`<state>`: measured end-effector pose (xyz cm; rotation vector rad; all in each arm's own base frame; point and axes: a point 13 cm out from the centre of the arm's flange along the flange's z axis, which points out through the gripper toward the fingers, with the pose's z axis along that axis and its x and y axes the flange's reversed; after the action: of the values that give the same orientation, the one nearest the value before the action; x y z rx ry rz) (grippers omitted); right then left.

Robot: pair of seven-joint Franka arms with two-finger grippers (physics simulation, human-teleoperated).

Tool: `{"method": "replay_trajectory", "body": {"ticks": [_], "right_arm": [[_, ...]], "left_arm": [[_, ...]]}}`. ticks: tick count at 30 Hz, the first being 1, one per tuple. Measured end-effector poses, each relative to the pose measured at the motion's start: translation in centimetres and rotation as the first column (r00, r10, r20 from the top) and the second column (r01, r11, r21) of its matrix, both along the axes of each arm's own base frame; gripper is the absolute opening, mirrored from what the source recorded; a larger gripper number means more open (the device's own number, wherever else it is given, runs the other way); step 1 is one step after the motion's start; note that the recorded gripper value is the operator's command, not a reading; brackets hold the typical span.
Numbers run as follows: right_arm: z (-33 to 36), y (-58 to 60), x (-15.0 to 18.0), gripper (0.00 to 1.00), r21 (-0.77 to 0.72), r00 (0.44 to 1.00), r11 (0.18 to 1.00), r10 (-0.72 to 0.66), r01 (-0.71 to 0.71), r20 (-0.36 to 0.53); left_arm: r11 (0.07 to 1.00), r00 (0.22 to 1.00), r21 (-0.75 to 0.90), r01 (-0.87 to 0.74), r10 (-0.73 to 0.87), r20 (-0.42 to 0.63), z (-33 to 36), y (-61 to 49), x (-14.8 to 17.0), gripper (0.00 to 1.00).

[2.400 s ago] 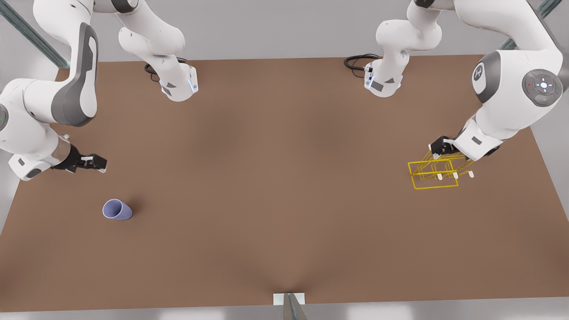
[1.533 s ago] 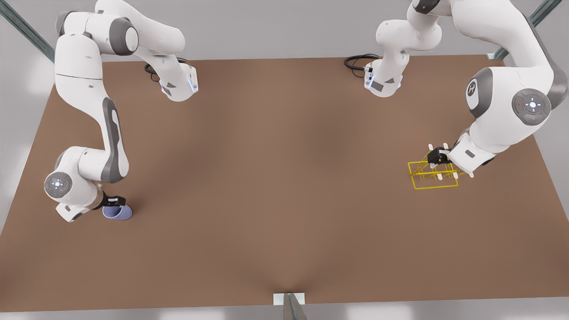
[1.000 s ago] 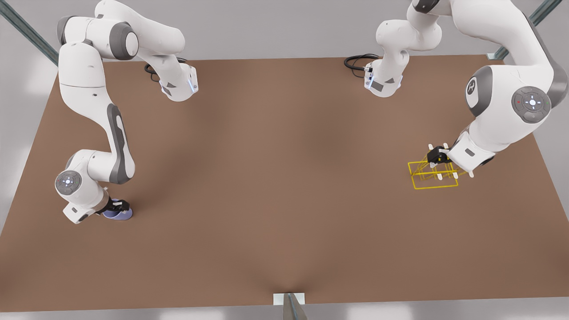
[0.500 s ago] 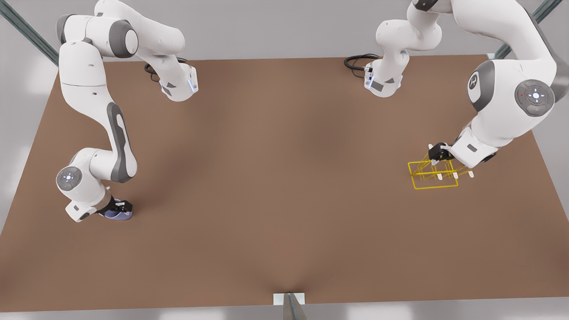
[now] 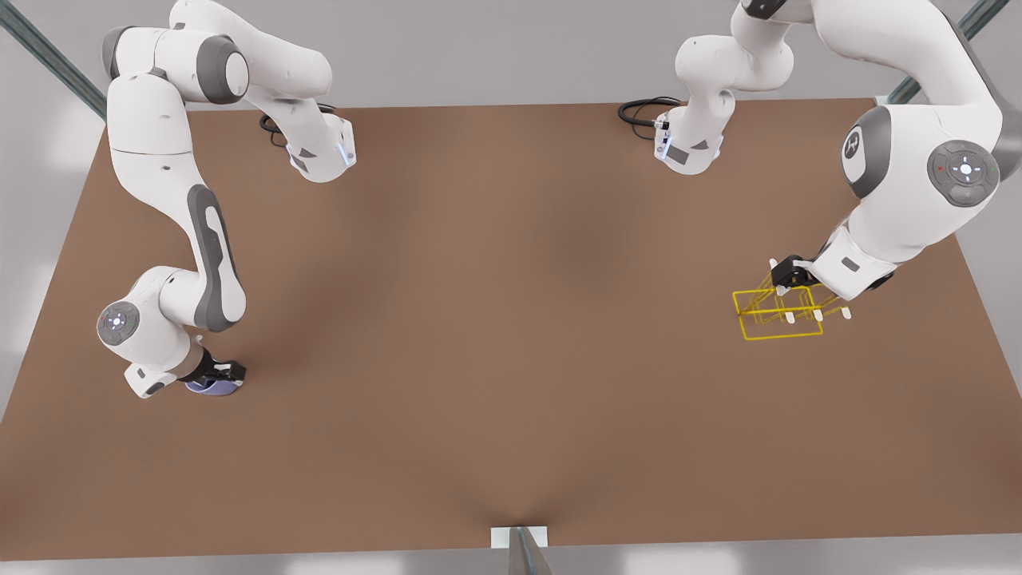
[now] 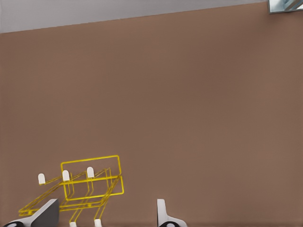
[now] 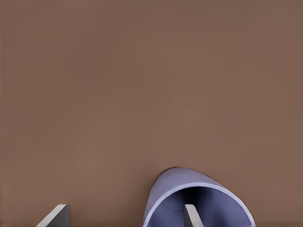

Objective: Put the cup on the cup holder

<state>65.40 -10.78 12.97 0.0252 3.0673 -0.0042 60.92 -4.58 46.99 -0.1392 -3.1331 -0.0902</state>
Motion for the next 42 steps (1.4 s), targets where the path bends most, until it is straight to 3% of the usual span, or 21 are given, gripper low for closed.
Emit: {"method": "replay_trajectory", "body": {"ticks": [5, 8, 17, 19, 22, 24, 26, 30, 31, 32, 42], "right_arm": [[-0.2, 0.4, -0.4, 0.92, 0.008, 1.000, 1.000, 0.008, -0.008, -0.016], [-0.6, 0.6, -0.9, 0.81, 0.014, 0.999, 1.000, 0.012, -0.011, -0.036], [-1.9, 0.7, -1.7, 0.68, 0.020, 0.997, 1.000, 0.023, -0.021, -0.072], [-1.9, 0.7, -1.7, 0.59, 0.021, 0.997, 0.999, 0.026, -0.025, -0.072], [-1.9, -0.1, -2.0, 0.59, 0.021, 0.997, 1.000, 0.022, -0.020, -0.076], [-1.9, -0.4, -2.2, 0.54, 0.022, 0.997, 1.000, 0.021, -0.019, -0.077], [-2.0, -0.5, -2.3, 0.41, 0.023, 0.996, 0.999, 0.025, -0.023, -0.080], [-2.6, -0.5, -2.6, 0.39, 0.025, 0.995, 0.999, 0.033, -0.031, -0.091], [-2.7, -0.5, -2.7, 0.35, 0.025, 0.995, 0.999, 0.036, -0.033, -0.094], [-2.7, -0.5, -2.7, 0.21, 0.025, 0.995, 0.999, 0.039, -0.037, -0.094], [-0.3, 1.7, -1.0, 0.21, 0.037, 0.991, 0.993, 0.115, -0.113, -0.071]], "left_arm": [[1.000, 1.000, 0.001, 0.000, 0.000, -0.003, -0.3, 0.0, 0.1, 1.00], [1.000, 1.000, 0.001, -0.001, 0.001, -0.005, -0.4, 0.0, 0.1, 1.00], [1.000, 1.000, 0.000, 0.001, -0.001, -0.006, -0.6, -0.1, 0.3, 1.00], [1.000, 1.000, 0.000, 0.001, -0.001, -0.005, -0.6, -0.1, 0.3, 1.00], [1.000, 1.000, 0.000, 0.001, -0.001, -0.004, -0.6, -0.2, 0.3, 1.00], [1.000, 1.000, 0.000, 0.001, -0.001, -0.004, -0.6, -0.2, 0.3, 1.00], [1.000, 1.000, 0.000, 0.001, -0.001, -0.003, -0.6, -0.2, 0.3, 1.00], [1.000, 1.000, 0.000, 0.001, -0.001, -0.003, -0.6, -0.2, 0.3, 1.00], [1.000, 1.000, 0.000, 0.001, -0.001, -0.004, -0.7, -0.2, 0.3, 1.00], [1.000, 1.000, 0.000, 0.001, -0.001, -0.005, -0.8, -0.2, 0.3, 1.00], [1.000, 1.000, -0.001, 0.002, -0.002, 0.001, -0.2, -0.2, 0.2, 1.00]]}}
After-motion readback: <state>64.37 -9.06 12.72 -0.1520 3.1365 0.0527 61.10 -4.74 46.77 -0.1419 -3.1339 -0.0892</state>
